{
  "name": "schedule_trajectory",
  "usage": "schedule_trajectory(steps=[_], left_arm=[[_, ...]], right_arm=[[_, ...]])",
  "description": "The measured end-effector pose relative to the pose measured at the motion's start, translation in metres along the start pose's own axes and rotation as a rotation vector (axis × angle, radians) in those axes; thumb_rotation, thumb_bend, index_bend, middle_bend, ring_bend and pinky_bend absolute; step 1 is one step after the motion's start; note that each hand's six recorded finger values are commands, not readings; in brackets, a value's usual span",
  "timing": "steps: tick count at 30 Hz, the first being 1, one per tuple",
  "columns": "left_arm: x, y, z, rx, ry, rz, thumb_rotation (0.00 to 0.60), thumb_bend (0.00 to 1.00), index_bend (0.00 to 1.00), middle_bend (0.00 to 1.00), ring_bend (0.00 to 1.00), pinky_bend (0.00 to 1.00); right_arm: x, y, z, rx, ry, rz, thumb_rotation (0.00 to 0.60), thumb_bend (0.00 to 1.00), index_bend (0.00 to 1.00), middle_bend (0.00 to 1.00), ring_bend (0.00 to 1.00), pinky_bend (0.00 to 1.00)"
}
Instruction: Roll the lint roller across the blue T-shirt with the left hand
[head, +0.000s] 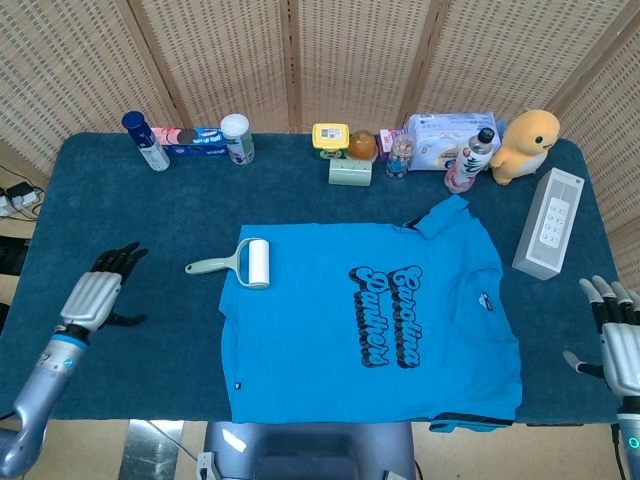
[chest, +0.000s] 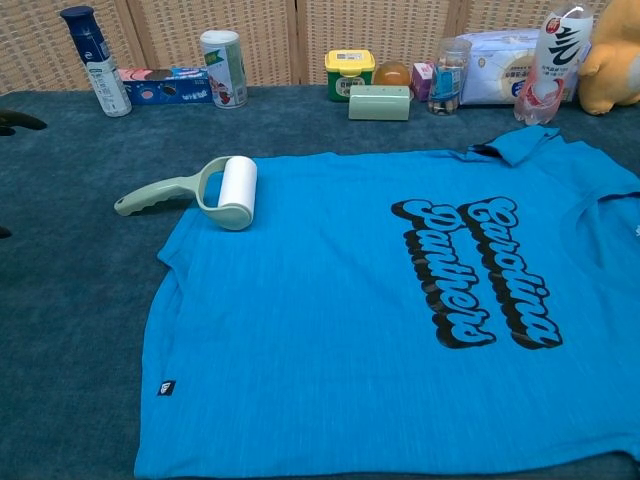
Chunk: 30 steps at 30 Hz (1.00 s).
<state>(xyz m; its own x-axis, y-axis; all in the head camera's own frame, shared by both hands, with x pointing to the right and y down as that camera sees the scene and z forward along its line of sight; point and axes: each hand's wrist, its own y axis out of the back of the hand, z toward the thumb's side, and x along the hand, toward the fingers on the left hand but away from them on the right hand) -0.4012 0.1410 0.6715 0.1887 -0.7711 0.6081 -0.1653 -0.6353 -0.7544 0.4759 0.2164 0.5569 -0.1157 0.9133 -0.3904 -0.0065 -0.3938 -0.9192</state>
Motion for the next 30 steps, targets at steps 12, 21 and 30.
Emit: schedule_trajectory(steps=[12,21,30], left_arm=[[0.089,0.001,0.048,0.101,-0.012,-0.153,0.6,0.04,0.0,0.07,0.0,0.03],[0.115,-0.011,0.072,0.131,-0.003,-0.163,0.6,0.04,0.21,0.34,0.13,0.1],[0.124,-0.023,0.085,0.201,0.01,-0.16,0.6,0.06,0.26,0.35,0.15,0.12]], right_arm=[[-0.006,0.003,-0.012,-0.002,-0.054,-0.013,0.6,0.0,0.03,0.0,0.0,0.0],[-0.008,0.005,-0.018,-0.011,-0.076,-0.015,0.6,0.0,0.03,0.0,0.0,0.0],[-0.008,0.003,-0.015,-0.025,-0.065,0.001,0.6,0.0,0.03,0.0,0.0,0.0]])
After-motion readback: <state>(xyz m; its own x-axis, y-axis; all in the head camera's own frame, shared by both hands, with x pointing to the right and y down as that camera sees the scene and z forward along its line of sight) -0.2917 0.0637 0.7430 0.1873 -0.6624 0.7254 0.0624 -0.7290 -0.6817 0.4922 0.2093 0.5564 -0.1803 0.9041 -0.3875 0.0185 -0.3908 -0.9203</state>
